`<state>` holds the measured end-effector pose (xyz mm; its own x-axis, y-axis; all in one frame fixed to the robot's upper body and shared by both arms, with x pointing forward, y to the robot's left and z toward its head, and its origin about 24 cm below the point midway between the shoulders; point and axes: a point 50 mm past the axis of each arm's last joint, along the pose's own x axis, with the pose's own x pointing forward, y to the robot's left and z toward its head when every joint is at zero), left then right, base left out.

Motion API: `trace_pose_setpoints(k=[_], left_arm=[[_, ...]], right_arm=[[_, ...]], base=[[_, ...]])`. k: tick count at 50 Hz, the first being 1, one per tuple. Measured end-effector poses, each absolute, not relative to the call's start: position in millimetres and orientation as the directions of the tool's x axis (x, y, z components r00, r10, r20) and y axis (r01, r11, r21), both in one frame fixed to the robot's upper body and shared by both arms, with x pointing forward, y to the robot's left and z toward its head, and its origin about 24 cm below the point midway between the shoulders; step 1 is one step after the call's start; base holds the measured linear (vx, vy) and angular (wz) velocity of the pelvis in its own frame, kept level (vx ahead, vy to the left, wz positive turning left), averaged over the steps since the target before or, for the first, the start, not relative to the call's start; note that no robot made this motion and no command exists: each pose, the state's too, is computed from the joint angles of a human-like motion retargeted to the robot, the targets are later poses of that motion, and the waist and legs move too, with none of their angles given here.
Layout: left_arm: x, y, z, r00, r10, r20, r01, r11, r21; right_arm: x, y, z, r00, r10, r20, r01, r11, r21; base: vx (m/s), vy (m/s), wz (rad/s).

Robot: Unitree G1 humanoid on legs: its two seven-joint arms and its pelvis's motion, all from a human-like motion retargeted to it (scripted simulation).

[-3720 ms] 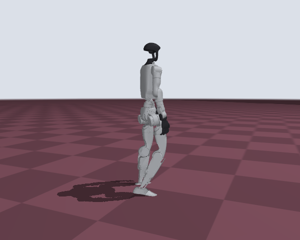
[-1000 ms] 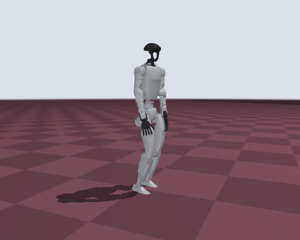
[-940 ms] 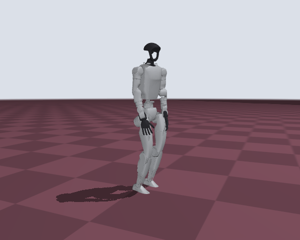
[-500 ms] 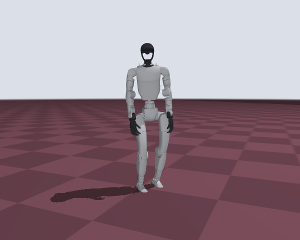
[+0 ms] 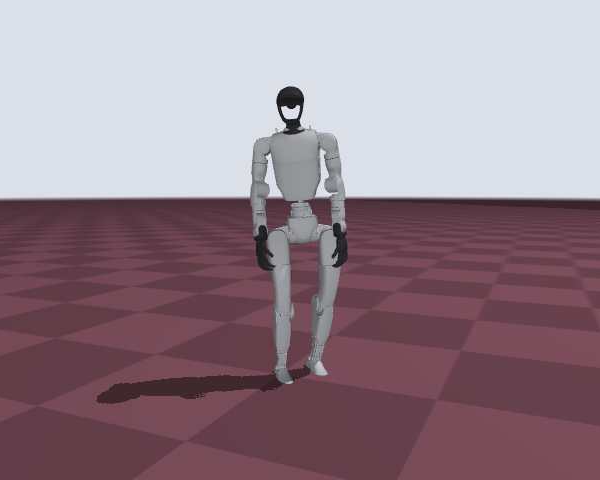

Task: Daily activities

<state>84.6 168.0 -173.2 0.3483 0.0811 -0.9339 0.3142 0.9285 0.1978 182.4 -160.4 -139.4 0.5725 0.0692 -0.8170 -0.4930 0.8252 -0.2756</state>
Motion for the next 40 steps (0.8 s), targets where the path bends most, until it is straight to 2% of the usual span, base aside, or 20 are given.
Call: trace_pose_setpoints(k=[28,40], left_arm=[[99.2,177.6,-169.8,0.37,0.09,-0.925,0.461,0.847,0.267],[111.1,181.0,-166.2,0.405,0.093,-0.91,0.452,0.844,0.287]], right_arm=[[147.9,-162.9,-154.6,0.459,0.074,-0.885,-0.584,0.776,-0.237],[140.7,-162.1,-156.6,0.447,0.09,-0.89,-0.6,0.769,-0.223]], base=[[0.0,-0.01,0.14],[0.0,0.0,0.13]])
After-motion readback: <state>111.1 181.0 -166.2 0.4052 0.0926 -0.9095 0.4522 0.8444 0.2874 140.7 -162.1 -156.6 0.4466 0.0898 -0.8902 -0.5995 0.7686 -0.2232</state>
